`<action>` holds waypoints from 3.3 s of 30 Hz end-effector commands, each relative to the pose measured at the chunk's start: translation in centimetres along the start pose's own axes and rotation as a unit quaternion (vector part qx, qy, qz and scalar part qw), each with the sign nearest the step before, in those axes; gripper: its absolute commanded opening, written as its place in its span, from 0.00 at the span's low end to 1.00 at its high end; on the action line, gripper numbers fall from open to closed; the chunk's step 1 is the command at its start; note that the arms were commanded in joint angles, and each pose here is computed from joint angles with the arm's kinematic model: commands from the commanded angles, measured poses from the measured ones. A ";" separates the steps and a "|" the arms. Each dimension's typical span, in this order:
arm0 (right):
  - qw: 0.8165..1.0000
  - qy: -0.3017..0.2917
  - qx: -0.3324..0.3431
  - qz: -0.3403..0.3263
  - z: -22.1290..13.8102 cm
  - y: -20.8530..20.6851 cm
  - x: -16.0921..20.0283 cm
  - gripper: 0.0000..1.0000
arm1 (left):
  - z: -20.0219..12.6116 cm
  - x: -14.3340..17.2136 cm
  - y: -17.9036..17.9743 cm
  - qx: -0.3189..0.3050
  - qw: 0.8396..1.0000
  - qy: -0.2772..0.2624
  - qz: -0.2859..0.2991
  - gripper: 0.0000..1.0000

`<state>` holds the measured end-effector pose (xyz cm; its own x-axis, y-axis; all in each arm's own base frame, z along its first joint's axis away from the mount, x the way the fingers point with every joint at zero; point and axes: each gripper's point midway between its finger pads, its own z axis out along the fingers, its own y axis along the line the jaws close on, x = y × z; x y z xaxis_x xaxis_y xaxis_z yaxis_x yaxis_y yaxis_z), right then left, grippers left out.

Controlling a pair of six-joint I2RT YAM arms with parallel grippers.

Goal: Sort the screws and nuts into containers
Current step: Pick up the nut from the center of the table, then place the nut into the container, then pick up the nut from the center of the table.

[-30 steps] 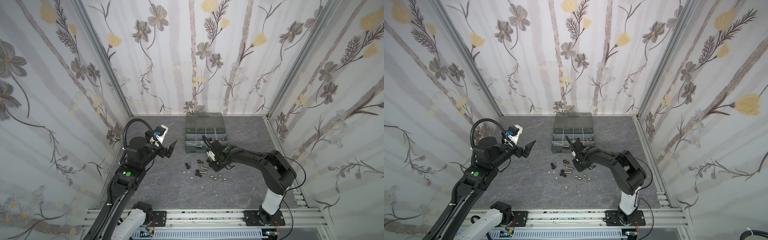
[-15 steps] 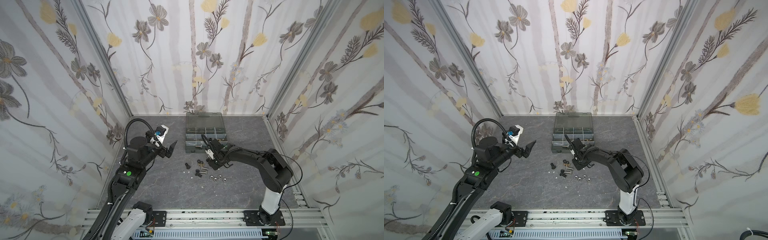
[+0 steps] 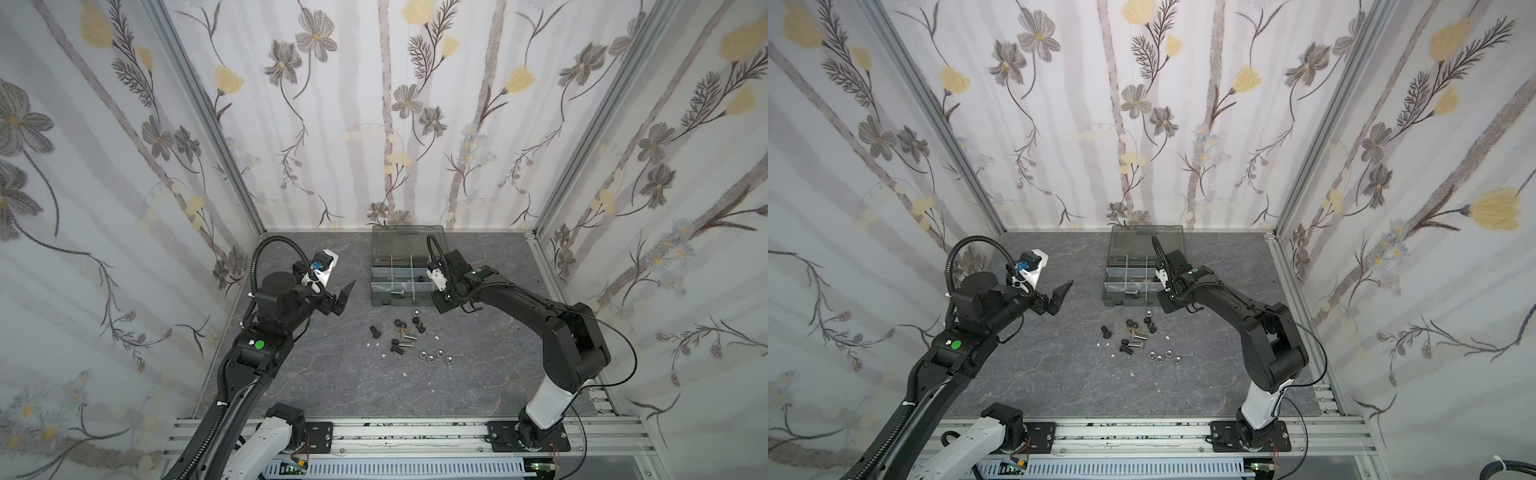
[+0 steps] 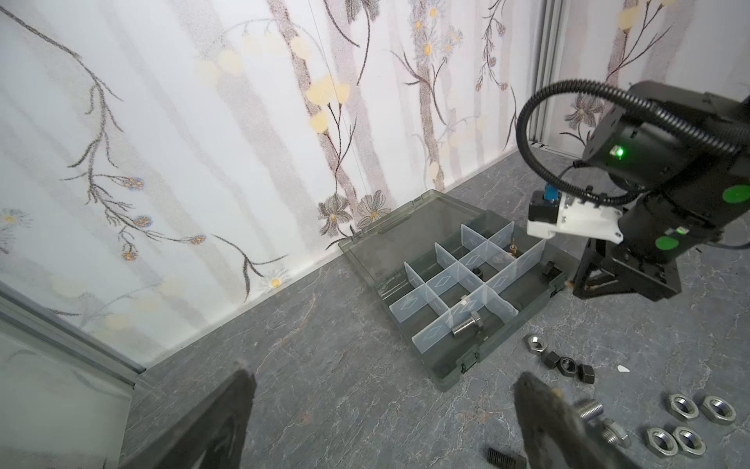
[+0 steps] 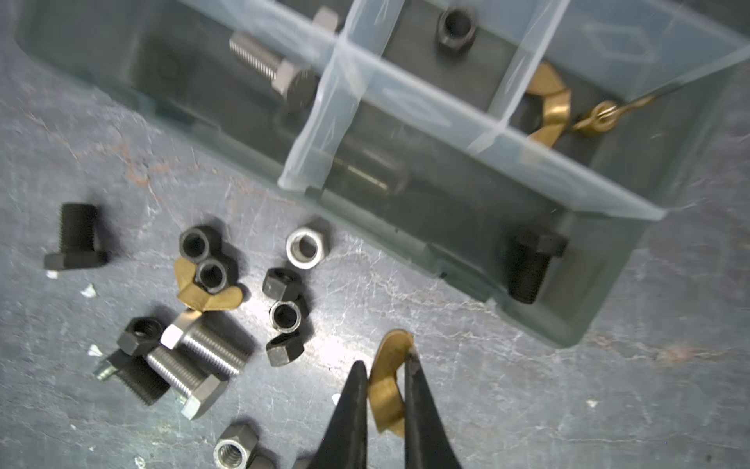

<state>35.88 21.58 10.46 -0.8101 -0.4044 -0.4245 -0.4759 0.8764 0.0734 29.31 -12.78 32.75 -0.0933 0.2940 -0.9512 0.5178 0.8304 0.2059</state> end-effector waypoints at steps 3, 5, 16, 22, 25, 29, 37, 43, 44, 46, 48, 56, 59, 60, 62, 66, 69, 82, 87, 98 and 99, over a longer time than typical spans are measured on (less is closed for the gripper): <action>0.999 -0.030 0.011 -0.001 -1.0 -1.9 -3.9 0.10 | 0.1 -0.6 0.3 -0.006 1.000 -0.011 0.007 1.00; 0.999 -0.048 0.017 0.005 -1.1 -2.8 -6.0 0.09 | 0.2 -0.6 0.2 -0.005 1.000 -0.011 0.006 1.00; 0.997 -0.050 0.046 0.037 2.8 -6.2 -9.3 0.10 | 0.1 -0.5 0.5 -0.012 1.000 -0.008 0.009 1.00; 0.997 -0.037 0.052 0.051 4.1 -7.5 -8.4 0.11 | 0.3 -0.4 0.4 -0.008 1.000 -0.006 0.008 1.00; 0.997 -0.033 0.050 0.052 4.6 -7.6 -8.0 0.14 | 0.4 -0.2 0.4 -0.007 1.000 -0.004 0.007 1.00; 0.997 -0.029 0.047 0.053 5.2 -7.7 -7.8 0.18 | 0.4 -0.3 0.4 -0.009 1.000 -0.004 0.008 1.00; 0.997 -0.028 0.052 0.050 5.3 -7.8 -7.7 0.26 | 0.4 -0.3 0.5 -0.010 1.000 -0.003 0.007 1.00; 0.998 -0.039 0.039 0.037 3.5 -6.6 -7.9 0.31 | 0.4 -0.2 0.4 -0.009 1.000 -0.003 0.007 1.00; 0.998 -0.044 0.038 0.029 2.9 -6.0 -7.9 0.32 | 0.4 -0.3 0.4 -0.009 1.000 -0.004 0.007 1.00; 0.998 -0.042 0.033 0.012 2.1 -4.6 -7.3 0.34 | 0.3 -0.3 0.4 -0.010 1.000 -0.005 0.008 1.00; 0.999 -0.036 0.030 -0.003 1.5 -3.2 -6.2 0.36 | 0.3 -0.4 0.4 -0.009 1.000 -0.006 0.008 1.00; 1.000 0.008 -0.015 -0.005 1.8 3.1 0.4 0.39 | 0.4 -0.2 0.3 -0.005 1.000 -0.006 0.007 1.00; 0.999 0.030 -0.033 0.003 2.5 4.7 2.8 0.42 | 0.4 -0.3 0.2 -0.003 1.000 -0.008 0.006 1.00; 0.999 0.036 -0.038 0.005 2.8 5.1 3.4 0.42 | 0.4 -0.3 0.2 -0.002 1.000 -0.007 0.006 1.00; 0.998 0.046 -0.050 0.006 3.2 6.2 4.6 0.43 | 0.4 -0.2 0.1 -0.002 1.000 -0.007 0.005 1.00; 0.997 0.056 -0.058 -0.001 4.1 7.3 5.7 0.43 | 0.3 -0.3 0.1 -0.002 1.000 -0.009 0.005 1.00; 0.996 0.060 -0.061 -0.007 4.6 7.8 5.7 0.46 | 0.2 -0.3 0.1 -0.002 1.000 -0.010 0.005 1.00; 0.996 0.086 -0.025 -0.025 6.7 6.6 6.9 0.38 | 0.1 -0.3 0.1 -0.002 1.000 -0.012 0.006 1.00; 0.995 0.088 -0.020 -0.032 7.1 6.4 6.9 0.35 | 0.2 -0.3 0.0 -0.001 1.000 -0.011 0.005 1.00; 0.995 0.093 -0.018 -0.041 7.3 6.4 6.6 0.22 | 0.2 -0.2 0.1 -0.004 1.000 -0.010 0.006 1.00; 0.995 0.093 -0.018 -0.041 7.2 6.4 6.6 0.22 | 0.2 -0.2 0.2 -0.004 1.000 -0.009 0.005 1.00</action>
<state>30.32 26.93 1.87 -0.8175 -0.5018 -0.2827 -0.5441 0.8338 0.0933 29.45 -12.71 32.15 -0.1061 0.2984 -0.9485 0.5149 0.8325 0.2043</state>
